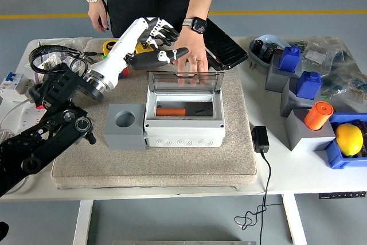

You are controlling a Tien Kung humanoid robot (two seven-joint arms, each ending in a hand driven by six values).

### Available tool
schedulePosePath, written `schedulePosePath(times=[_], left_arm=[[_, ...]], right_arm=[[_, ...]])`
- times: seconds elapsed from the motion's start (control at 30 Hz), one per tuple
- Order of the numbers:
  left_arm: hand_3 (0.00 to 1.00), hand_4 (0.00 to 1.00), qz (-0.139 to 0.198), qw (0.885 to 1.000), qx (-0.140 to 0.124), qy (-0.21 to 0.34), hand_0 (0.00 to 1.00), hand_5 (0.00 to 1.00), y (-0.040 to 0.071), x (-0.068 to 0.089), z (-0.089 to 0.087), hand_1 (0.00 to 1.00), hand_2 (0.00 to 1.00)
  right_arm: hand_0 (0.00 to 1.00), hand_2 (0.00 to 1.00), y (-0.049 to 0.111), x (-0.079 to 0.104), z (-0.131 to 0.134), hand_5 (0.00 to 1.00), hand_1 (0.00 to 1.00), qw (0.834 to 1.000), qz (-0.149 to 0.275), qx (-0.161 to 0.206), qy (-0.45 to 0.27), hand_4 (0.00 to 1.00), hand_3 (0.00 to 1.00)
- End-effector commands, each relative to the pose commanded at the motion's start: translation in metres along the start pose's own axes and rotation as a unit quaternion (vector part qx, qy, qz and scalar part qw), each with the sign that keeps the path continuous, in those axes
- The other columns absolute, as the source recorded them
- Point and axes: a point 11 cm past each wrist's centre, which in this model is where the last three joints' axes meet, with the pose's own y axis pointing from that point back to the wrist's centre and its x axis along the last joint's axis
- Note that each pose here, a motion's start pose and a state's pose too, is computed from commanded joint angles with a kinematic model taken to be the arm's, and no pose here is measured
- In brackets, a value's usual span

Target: Fetch the battery,place it into the box,close the lid of the box

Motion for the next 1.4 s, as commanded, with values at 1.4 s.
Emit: schedulePosePath(times=[1.4], left_arm=[[0.548,0.980,-0.145,0.985,0.054,-0.081,0.243,0.598,0.018,-0.059,-0.008,0.543,0.588]], right_arm=[[0.745,0.701,0.000,-0.007,0.005,0.606,0.702,1.000,-0.005,-0.004,-0.015,0.998,0.729]])
